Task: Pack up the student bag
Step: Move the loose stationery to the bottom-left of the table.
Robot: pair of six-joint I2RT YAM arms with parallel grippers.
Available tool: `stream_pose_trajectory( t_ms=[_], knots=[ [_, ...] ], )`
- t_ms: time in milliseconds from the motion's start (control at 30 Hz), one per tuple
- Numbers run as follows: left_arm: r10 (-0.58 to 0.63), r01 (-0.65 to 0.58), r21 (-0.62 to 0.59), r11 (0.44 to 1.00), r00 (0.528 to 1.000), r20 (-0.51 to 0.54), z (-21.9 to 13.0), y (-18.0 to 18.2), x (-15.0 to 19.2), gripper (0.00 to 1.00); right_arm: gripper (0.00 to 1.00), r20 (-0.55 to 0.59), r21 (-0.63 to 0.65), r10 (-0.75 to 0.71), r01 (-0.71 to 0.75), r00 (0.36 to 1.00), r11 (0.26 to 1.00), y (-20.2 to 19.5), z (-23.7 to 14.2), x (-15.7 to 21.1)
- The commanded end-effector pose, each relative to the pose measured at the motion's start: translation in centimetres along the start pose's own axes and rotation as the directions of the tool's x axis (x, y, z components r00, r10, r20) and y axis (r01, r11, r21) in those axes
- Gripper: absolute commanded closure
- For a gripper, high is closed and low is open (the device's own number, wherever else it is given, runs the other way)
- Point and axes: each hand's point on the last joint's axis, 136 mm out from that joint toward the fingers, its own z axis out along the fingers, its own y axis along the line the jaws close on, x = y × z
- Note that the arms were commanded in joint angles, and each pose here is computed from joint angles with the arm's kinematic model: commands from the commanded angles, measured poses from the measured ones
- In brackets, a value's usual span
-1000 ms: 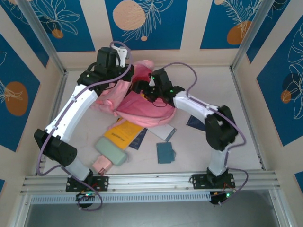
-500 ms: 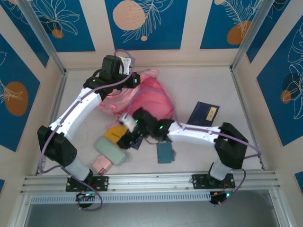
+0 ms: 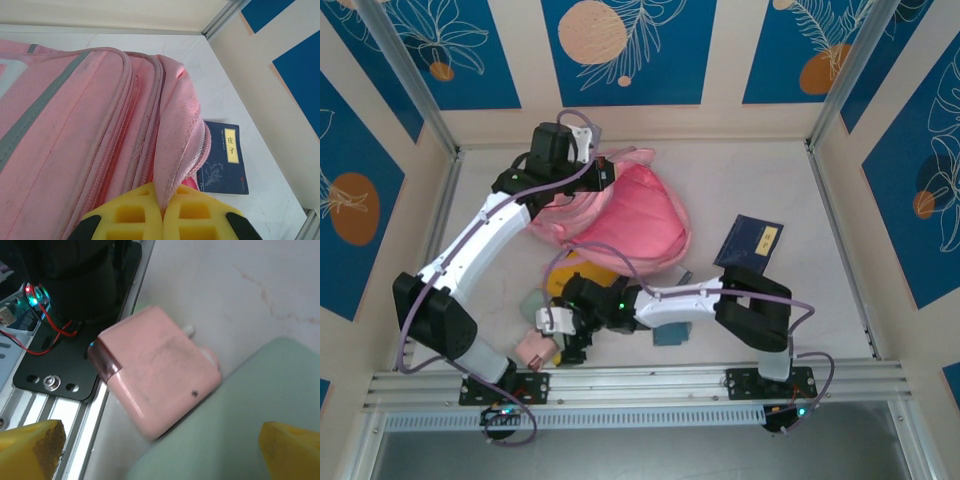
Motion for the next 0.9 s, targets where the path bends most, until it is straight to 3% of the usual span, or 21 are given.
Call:
stream_pose_trajectory(
  t_ms=[0,200,433,600,867],
  knots=[
    [0.005,-0.005,0.005,1.000,0.994,0.113,-2.5,-0.2,-2.8,1.00,0.01,0.066,-0.167,-0.098,0.108,0.993,0.980,0.9,0.7,-1.6],
    [-0.028,0.026,0.015,1.000,0.992,0.124,-2.9,0.3,-3.2,1.00,0.01,0.028,-0.286,-0.098,0.101,0.995,0.953,1.6,2.4,-1.2],
    [-0.157,0.147,0.086,0.985,0.979,0.127,-2.8,2.1,-4.2,1.00,0.01,0.008,-0.316,-0.105,0.102,0.994,0.943,1.9,4.1,-0.2],
    [-0.167,0.156,0.086,0.984,0.978,0.127,-2.6,2.5,-4.2,1.00,0.00,0.005,-0.290,-0.116,0.112,0.993,0.951,1.2,5.3,0.3],
    [-0.170,0.159,0.100,0.982,0.978,0.118,-2.3,2.5,-4.0,1.00,0.11,0.006,-0.299,-0.104,0.101,0.995,0.949,1.8,6.2,0.4]
  ],
)
